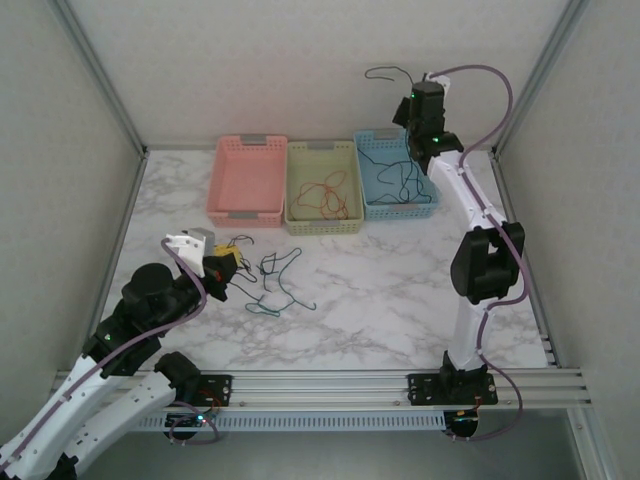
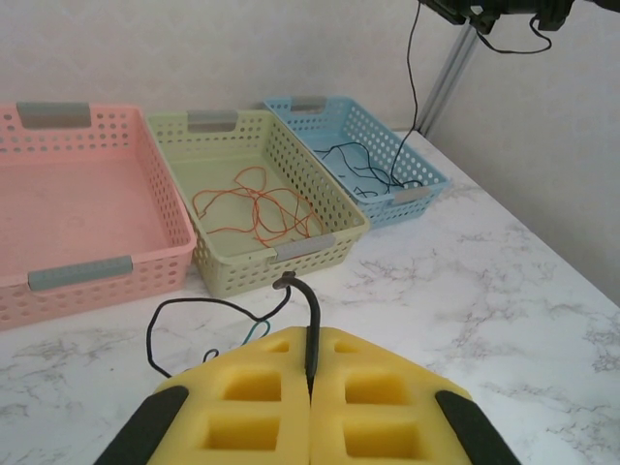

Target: Untangle the cables

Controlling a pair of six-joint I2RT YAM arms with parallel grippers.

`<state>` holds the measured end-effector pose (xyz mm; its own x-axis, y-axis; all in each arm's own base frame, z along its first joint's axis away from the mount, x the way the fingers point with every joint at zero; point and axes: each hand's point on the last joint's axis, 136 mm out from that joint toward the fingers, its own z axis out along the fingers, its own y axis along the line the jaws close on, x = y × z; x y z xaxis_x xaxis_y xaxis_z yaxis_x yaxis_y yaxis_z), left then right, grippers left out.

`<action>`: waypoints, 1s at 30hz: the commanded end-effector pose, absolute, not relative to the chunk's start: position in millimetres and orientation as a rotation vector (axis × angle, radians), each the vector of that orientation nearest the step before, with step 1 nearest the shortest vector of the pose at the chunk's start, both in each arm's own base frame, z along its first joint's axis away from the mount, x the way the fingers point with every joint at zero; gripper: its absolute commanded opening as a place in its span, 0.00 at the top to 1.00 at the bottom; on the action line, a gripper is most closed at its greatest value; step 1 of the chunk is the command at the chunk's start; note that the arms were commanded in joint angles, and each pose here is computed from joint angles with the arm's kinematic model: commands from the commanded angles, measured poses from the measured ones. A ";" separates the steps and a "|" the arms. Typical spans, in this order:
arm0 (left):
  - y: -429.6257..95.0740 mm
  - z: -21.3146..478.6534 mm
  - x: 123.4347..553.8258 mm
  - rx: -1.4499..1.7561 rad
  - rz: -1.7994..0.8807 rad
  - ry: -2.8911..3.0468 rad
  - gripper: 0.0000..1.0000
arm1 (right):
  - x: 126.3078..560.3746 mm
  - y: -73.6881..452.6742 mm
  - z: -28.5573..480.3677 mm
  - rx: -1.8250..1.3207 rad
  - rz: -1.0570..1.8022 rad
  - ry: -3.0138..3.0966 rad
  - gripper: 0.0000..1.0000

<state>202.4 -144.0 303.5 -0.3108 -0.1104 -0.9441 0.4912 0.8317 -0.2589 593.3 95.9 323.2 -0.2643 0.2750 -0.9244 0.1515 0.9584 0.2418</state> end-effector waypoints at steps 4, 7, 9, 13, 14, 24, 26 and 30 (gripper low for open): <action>-143.3 299.4 202.4 0.288 -0.608 1.796 1.00 | 580.3 79.1 261.1 0.280 0.009 1.959 1.00; -142.9 300.4 202.1 0.288 -0.608 1.793 1.00 | 571.5 71.2 237.0 0.282 -0.057 2.018 1.00; -142.4 300.5 202.3 0.286 -0.605 1.792 1.00 | 567.6 67.3 224.1 0.279 -0.096 2.047 1.00; -141.9 300.0 202.9 0.286 -0.598 1.797 1.00 | 564.5 59.4 194.6 0.266 -0.198 2.150 1.00; -142.0 300.3 203.0 0.286 -0.599 1.796 1.00 | 565.4 60.8 189.8 0.249 -0.201 2.167 1.00; -141.7 298.8 202.7 0.286 -0.598 1.800 1.00 | 571.4 68.0 129.5 0.189 -0.263 2.388 1.00; -141.3 299.1 203.0 0.283 -0.595 1.800 1.00 | 572.4 68.4 118.9 0.183 -0.272 2.418 1.00; -141.5 298.9 203.2 0.285 -0.594 1.800 1.00 | 573.4 71.4 98.7 0.171 -0.278 2.478 1.00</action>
